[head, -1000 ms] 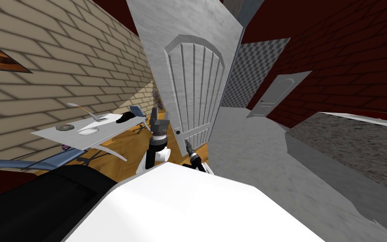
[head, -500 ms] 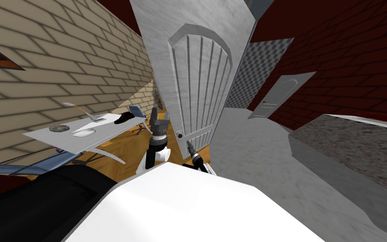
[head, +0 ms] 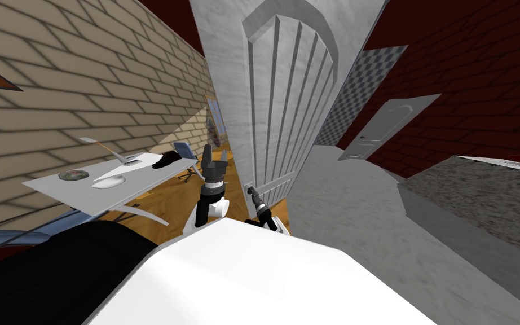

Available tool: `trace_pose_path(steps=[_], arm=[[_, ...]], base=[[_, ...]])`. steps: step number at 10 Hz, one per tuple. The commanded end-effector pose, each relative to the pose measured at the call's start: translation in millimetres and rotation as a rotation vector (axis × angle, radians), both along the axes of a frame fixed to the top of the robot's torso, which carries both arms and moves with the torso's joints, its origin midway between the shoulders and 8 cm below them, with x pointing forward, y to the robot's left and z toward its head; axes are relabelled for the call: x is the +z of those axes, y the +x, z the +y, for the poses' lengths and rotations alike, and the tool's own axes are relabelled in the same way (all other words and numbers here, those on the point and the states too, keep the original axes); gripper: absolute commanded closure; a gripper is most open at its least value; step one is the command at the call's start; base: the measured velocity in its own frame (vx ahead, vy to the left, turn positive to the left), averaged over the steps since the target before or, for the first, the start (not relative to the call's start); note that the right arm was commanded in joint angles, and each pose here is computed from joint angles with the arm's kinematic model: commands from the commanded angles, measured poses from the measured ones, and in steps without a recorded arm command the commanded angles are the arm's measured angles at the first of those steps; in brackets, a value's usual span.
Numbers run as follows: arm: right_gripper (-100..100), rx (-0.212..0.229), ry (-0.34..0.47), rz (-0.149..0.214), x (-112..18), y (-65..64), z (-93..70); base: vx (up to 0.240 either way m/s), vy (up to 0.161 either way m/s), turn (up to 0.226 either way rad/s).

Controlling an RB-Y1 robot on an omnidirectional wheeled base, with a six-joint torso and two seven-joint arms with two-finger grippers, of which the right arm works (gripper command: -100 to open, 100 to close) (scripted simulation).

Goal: Push the door open

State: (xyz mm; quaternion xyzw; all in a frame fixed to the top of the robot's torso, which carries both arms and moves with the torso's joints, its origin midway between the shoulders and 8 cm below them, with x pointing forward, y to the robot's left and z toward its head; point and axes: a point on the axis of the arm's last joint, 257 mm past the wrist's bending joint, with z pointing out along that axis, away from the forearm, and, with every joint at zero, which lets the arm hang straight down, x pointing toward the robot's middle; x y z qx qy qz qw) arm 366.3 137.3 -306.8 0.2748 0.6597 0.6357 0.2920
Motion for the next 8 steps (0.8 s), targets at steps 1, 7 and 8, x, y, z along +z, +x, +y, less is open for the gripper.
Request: trace_pose_path(steps=[1,7,8], arm=[[-100,-0.003,0.026,-0.002,9.8,2.9,9.6],[100,-0.002,0.016,-0.001,6.2,1.9,6.7],[100,-0.002,0.016,-0.001,6.2,1.9,6.7]], base=[[0.089,0.145,0.01],[-0.001,0.0,0.003],[0.0,0.0,0.0]])
